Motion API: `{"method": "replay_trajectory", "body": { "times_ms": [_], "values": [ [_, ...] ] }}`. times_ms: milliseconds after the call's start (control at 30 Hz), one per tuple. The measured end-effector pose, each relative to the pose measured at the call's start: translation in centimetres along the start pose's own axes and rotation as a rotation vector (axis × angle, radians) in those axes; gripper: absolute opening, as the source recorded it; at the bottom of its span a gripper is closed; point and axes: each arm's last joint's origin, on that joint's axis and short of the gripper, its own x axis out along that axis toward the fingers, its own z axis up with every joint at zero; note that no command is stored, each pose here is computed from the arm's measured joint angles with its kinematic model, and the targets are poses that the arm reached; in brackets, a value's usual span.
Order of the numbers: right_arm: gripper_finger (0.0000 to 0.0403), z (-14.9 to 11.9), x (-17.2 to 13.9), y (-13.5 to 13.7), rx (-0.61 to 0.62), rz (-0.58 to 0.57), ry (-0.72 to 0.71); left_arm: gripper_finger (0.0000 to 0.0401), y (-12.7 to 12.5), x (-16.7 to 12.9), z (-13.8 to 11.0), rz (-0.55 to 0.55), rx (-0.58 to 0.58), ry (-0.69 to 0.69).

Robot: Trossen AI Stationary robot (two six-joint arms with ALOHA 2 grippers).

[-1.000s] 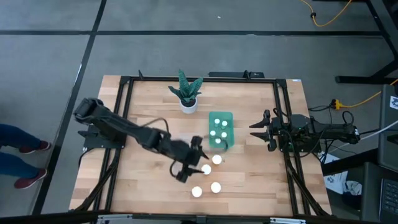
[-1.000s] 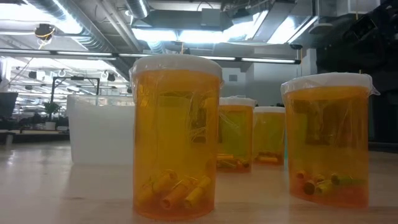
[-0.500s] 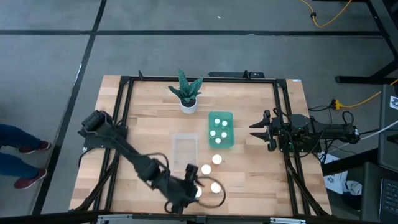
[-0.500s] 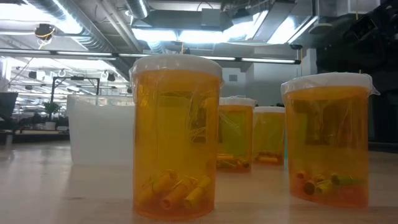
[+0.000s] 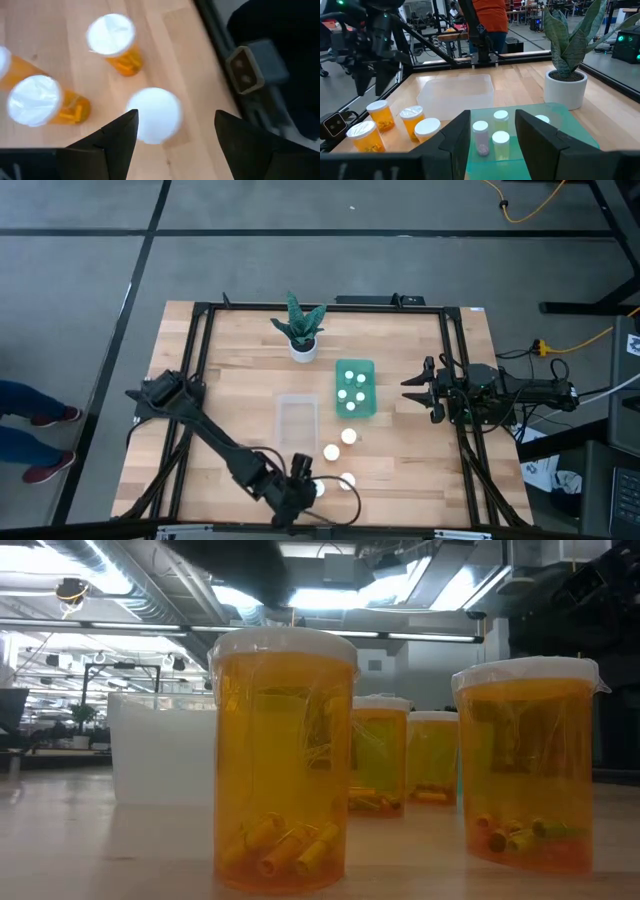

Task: Pick and place medicine bottles into bin by pill shape (circle, oval)
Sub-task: Put the large orange pill bottle into the transparent bin

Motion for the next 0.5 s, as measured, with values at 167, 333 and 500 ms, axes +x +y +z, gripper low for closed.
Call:
{"method": "replay_trajectory", "body": {
  "times_ms": [167,333,500],
  "values": [
    [0.0156,0.0,0.0,0.0,0.0,0.0,0.0,0.0254,1.7,0.6,0.5,-0.008,-0.038,0.011],
    [0.0156,0.0,0.0,0.0,0.0,0.001,0.0,0.0254,2.3,0.8,0.7,-0.059,-0.055,0.027],
    [0.0156,0.0,0.0,0.0,0.0,0.0,0.0,0.0254,2.3,0.8,0.9,-0.063,-0.05,0.008]
  ]
}}
